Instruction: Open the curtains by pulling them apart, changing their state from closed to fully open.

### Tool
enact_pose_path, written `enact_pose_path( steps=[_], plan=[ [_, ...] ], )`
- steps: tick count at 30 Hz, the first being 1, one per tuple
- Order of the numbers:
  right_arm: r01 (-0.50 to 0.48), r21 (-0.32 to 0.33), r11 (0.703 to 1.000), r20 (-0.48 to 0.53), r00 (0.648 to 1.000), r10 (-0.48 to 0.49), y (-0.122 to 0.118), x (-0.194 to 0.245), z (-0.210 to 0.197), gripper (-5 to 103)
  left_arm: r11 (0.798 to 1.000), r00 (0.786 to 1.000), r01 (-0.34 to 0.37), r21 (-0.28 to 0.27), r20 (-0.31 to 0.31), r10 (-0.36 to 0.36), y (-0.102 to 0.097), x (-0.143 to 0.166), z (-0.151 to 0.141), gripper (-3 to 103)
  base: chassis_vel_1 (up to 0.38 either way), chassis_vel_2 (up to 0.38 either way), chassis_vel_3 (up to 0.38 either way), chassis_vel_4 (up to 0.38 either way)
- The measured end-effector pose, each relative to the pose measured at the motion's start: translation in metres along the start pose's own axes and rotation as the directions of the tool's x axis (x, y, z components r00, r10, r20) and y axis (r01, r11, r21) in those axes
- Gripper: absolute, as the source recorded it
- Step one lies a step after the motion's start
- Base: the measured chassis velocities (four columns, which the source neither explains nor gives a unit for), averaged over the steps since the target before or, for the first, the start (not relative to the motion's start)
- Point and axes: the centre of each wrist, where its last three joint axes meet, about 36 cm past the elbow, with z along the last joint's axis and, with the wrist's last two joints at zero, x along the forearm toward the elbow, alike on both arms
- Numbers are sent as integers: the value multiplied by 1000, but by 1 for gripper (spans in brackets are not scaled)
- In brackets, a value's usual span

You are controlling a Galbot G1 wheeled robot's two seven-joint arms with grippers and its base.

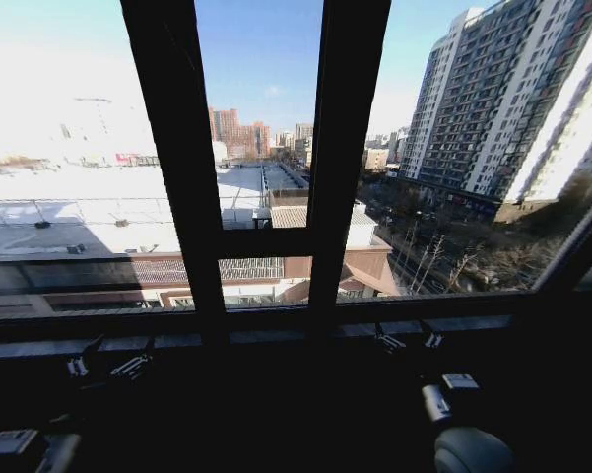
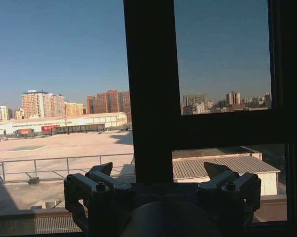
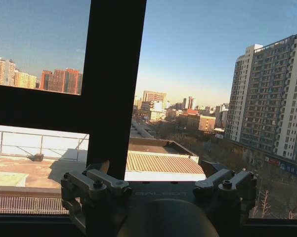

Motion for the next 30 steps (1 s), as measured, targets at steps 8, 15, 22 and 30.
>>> enact_pose_path(
  steps=[8, 15, 22, 30],
  plan=[
    [-4, -5, 1000, -3, 1000, 4, 1, 0, 0, 100, 1000, 1000, -4, 1, 0, 4, -1, 0, 1, 100, 46, -398, -46, 383],
    [-4, -3, 1000, -2, 1000, 4, 1, 1, 0, 100, 1000, 1000, -8, -6, 5, 8, 0, -1, -1, 100, 46, -364, -59, 365],
    [-7, -6, 1000, -4, 1000, 7, 1, 1, 1, 100, 1000, 1000, -8, -2, 5, 8, -1, -1, 0, 100, 82, -372, -83, 377],
    [-9, -5, 1000, -3, 1000, 9, 1, 2, 0, 100, 1000, 1000, -8, -4, 7, 8, 0, -1, -1, 100, 86, -362, -90, 343]
  ],
)
